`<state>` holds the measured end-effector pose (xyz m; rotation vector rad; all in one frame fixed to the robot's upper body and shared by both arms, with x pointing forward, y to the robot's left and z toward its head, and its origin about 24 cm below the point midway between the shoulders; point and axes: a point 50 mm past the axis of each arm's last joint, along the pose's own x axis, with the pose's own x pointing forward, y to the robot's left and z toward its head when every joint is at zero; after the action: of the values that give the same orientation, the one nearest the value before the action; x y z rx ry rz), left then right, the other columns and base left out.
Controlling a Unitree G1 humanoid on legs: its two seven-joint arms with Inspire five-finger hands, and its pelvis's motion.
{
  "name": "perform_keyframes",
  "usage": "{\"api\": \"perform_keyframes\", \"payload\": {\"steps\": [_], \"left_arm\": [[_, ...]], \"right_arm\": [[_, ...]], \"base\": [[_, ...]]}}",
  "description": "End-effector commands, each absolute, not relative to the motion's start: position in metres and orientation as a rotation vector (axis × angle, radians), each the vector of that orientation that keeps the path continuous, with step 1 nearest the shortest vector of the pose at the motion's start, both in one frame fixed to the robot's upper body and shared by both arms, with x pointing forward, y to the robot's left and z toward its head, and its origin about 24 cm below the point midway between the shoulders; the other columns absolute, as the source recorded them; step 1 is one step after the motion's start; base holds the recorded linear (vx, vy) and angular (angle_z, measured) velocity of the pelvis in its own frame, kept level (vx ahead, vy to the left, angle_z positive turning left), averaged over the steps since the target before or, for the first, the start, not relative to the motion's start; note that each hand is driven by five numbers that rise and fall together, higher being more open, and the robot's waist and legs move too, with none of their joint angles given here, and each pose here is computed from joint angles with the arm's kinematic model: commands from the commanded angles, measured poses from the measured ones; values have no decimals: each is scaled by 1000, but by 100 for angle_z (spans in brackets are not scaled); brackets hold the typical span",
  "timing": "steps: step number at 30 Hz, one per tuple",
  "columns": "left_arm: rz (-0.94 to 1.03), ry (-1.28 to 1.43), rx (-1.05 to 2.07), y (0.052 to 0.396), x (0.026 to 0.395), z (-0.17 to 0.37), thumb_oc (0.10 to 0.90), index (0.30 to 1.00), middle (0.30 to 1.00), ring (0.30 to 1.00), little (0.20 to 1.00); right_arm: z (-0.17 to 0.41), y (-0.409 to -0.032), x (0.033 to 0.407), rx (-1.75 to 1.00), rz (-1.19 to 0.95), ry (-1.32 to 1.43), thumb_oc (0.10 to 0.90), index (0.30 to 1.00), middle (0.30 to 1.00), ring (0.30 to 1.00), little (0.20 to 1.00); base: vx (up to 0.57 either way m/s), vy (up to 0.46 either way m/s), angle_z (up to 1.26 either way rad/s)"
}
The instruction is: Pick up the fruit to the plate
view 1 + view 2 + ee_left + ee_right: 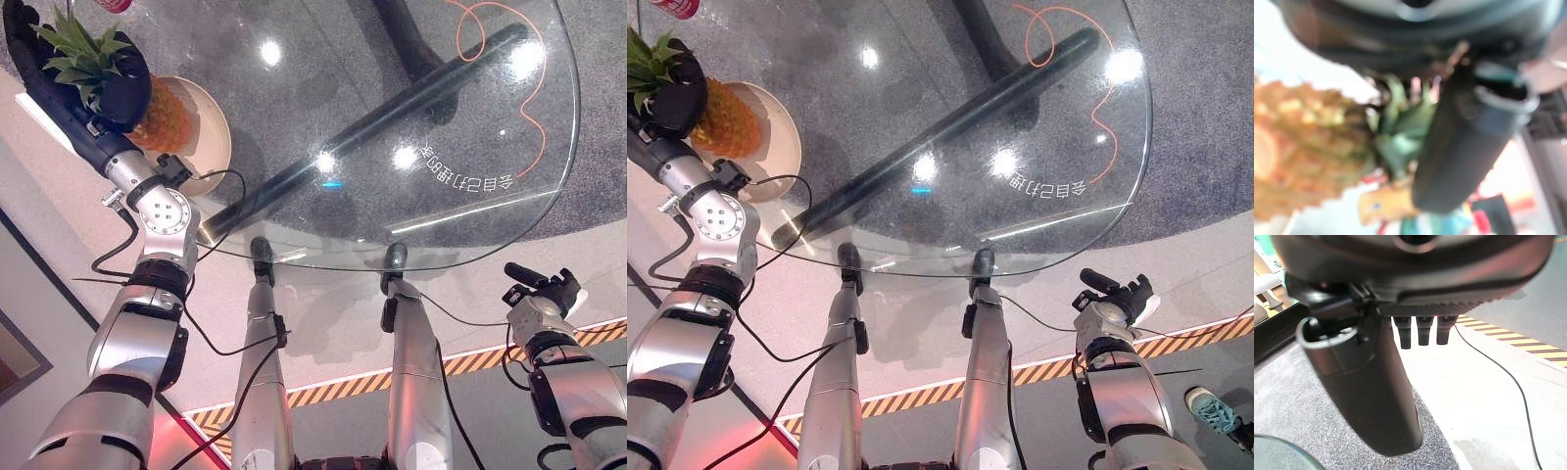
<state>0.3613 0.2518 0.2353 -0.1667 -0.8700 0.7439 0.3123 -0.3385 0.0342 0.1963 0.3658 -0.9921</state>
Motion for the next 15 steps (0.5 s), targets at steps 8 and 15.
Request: {"api": "perform_keyframes", "payload": {"steps": [8,15], "left_arm": [[696,-1078,-272,249,348,267,800,900,900,900,900],[697,-1062,-274,249,348,258,800,900,900,900,900]], "right_arm": [[24,-345,297,170,-1094,379,800,900,900,900,900],[24,-344,299,173,-1096,375,800,900,900,900,900]], "base": [[-4,-2,0],[-4,1,0]]}}
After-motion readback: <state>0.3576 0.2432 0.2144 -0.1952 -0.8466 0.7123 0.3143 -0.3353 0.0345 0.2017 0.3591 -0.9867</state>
